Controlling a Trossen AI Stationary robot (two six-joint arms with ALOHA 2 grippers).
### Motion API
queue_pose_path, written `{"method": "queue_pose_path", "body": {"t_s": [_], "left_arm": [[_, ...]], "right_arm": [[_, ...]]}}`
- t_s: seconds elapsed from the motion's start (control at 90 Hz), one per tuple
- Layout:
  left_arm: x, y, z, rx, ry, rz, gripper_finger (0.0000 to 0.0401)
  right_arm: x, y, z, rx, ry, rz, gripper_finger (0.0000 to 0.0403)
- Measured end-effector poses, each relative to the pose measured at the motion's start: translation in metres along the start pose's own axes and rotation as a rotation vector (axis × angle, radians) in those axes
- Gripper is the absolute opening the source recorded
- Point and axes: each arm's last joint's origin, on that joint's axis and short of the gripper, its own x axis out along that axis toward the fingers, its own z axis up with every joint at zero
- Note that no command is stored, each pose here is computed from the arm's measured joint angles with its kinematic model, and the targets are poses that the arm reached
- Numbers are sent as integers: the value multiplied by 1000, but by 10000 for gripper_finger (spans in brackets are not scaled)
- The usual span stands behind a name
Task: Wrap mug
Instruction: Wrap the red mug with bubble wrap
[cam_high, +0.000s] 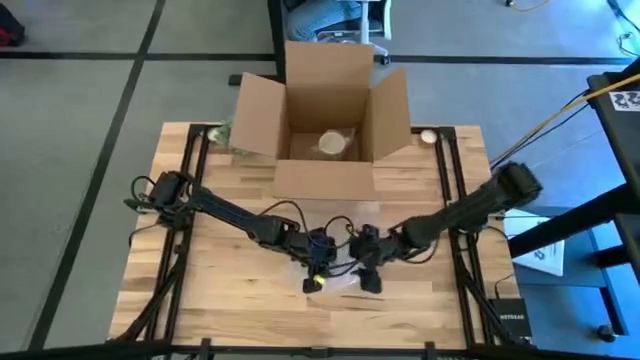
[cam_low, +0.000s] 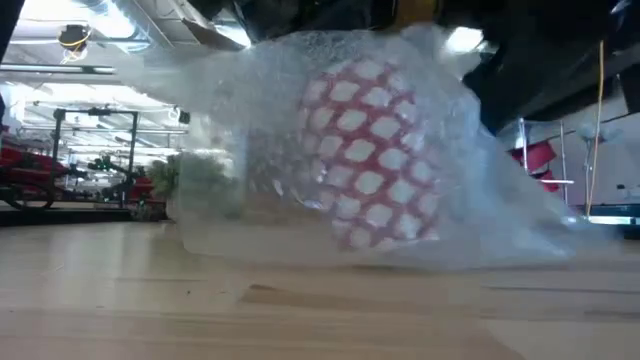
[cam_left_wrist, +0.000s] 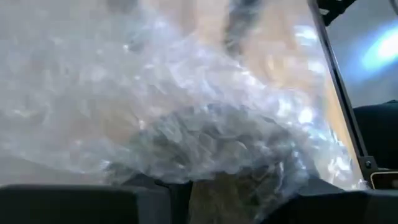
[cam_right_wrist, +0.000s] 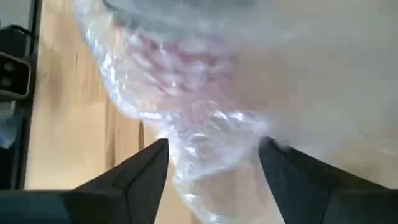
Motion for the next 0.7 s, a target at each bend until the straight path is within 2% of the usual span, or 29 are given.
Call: {"method": "queue_pose_path", "body": {"t_s": [0.122, 0.3, 0.411, 0.511, 0.7], "left_arm": [[1, -4, -1, 8, 2, 7, 120], [1, -5, -1, 6, 1, 17, 120], [1, -5, -1, 4, 0, 20, 120], [1, -5, -1, 8, 3, 21, 120], [1, -4, -1, 16, 7, 23, 120]], "right_arm": [[-21, 4, 12, 31, -192, -55, 237], [-10, 8, 22, 72, -324, -80, 237], [9, 9, 19, 87, -295, -103, 237], [14, 7, 13, 84, -211, -95, 237], [-16, 10, 1, 88, 61, -56, 237]]}}
